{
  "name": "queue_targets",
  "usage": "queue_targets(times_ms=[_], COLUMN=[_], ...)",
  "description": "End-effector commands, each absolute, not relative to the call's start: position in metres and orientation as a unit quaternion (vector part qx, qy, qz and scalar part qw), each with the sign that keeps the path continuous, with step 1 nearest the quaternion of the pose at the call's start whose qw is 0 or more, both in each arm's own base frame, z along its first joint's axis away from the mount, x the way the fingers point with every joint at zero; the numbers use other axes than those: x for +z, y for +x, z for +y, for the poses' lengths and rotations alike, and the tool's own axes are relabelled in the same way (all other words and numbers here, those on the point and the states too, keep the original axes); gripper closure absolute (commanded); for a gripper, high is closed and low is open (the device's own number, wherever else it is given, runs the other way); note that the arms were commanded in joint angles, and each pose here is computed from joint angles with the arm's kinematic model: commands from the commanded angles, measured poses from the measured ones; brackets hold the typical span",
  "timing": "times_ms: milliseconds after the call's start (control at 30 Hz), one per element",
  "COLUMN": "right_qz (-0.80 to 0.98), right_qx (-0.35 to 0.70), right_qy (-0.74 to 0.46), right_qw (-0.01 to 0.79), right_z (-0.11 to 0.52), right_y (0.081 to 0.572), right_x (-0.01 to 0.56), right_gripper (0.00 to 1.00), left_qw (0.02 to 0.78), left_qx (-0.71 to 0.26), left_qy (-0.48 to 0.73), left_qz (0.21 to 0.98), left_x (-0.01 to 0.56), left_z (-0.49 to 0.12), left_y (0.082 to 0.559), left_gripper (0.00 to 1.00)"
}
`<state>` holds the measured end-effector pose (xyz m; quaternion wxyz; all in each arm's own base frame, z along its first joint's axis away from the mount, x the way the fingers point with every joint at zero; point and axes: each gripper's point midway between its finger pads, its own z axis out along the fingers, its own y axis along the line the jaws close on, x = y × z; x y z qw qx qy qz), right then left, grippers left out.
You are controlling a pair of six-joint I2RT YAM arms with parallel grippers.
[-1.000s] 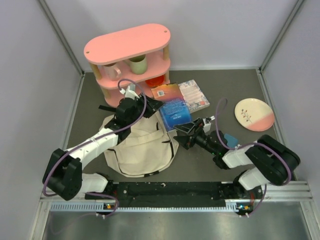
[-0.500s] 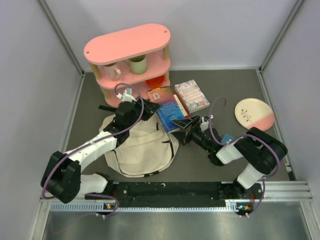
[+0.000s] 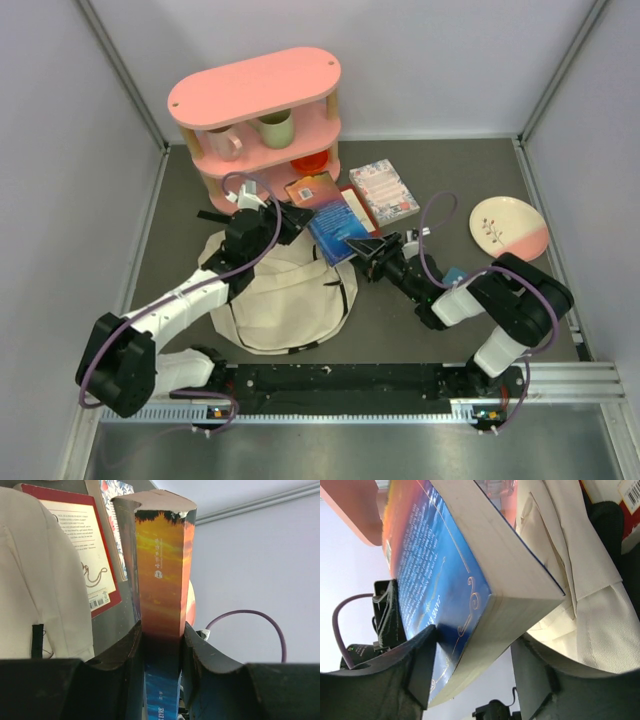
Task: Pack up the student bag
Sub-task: Pick up the book from the center of the board.
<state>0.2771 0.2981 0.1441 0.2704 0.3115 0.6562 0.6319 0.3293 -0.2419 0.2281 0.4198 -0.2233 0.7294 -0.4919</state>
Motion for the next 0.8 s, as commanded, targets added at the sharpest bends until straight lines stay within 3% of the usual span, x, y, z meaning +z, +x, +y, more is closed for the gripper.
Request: queue_targets(times_ms=[0,133,233,333,400,500,533,600,700,767], right_qz=[0.529,0.528,0.525,0.527,0.532,0.535,0.536,0.547,0.575,0.596], right_qx=[0.731,0.726,0.729,0.737,0.74,0.741,0.739,0.732,0.719,0.7], right_qy=[0.242,0.24,0.218,0.198,0.185,0.172,0.165,0.15,0.113,0.09], right_qw=[0.357,0.371,0.38,0.375,0.367,0.368,0.374,0.377,0.374,0.384], right_z=[0.285,0.276,0.274,0.28,0.285,0.287,0.286,0.288,0.293,0.293], right_y=[0.276,0.278,0.272,0.267,0.265,0.262,0.26,0.255,0.245,0.24], right_x=[0.24,0.241,0.249,0.257,0.258,0.26,0.262,0.261,0.263,0.264], right_gripper=[0.48,0.58,0.59,0.52,0.58,0.84,0.9,0.9,0.92,0.91], left_qw=[0.441,0.431,0.435,0.439,0.437,0.437,0.435,0.443,0.461,0.467], left_qx=[-0.605,-0.603,-0.595,-0.59,-0.591,-0.592,-0.59,-0.583,-0.578,-0.576], left_qy=[-0.165,-0.163,-0.167,-0.169,-0.164,-0.149,-0.144,-0.135,-0.104,-0.087], left_qz=[0.641,0.651,0.655,0.656,0.658,0.661,0.664,0.667,0.666,0.665], left_x=[0.321,0.311,0.304,0.303,0.302,0.303,0.301,0.301,0.306,0.31], left_z=[-0.257,-0.256,-0.252,-0.25,-0.252,-0.255,-0.256,-0.255,-0.256,-0.258], left_y=[0.305,0.299,0.297,0.297,0.297,0.295,0.294,0.293,0.291,0.29], left_gripper=[1.0,1.0,1.0,1.0,1.0,1.0,0.96,0.88,0.66,0.46])
